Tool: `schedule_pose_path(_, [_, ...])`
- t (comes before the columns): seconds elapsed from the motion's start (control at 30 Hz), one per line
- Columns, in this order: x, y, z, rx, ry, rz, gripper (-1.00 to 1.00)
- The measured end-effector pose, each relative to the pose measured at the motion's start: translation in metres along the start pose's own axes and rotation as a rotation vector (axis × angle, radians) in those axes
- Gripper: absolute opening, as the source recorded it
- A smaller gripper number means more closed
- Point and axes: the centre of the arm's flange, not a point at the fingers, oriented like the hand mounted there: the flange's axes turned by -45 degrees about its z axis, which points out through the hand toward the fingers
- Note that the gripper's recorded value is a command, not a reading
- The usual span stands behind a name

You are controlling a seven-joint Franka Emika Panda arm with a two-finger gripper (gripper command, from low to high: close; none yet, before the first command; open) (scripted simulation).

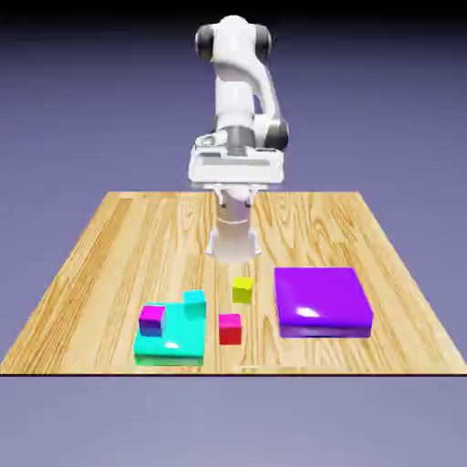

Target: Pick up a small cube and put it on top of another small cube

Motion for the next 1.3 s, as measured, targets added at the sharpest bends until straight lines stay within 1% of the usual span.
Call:
schedule_pose_path(0.13, [-0.017, -0.028, 0.049, -0.002, -0.222, -0.278, 0.00])
schedule_pose_path(0.33, [-0.057, -0.060, 0.115, 0.013, -0.537, -0.688, 0.00])
schedule_pose_path(0.57, [-0.112, -0.085, 0.175, 0.041, -0.853, -1.160, 0.00])
schedule_pose_path(0.8, [-0.160, -0.102, 0.224, 0.055, -1.085, -1.614, 0.00])
schedule_pose_path(0.93, [-0.196, -0.078, 0.264, 0.054, -1.093, -1.636, 0.00])
schedule_pose_path(0.97, [-0.202, -0.074, 0.270, 0.054, -1.092, -1.637, -1.00])
schedule_pose_path(1.03, [-0.202, -0.074, 0.270, 0.056, -1.094, -1.636, -1.00])
schedule_pose_path(1.17, [-0.164, -0.101, 0.230, 0.056, -1.096, -1.635, -1.00])
schedule_pose_path(1.3, [-0.122, -0.054, 0.204, 0.029, -1.201, -1.460, -1.00])
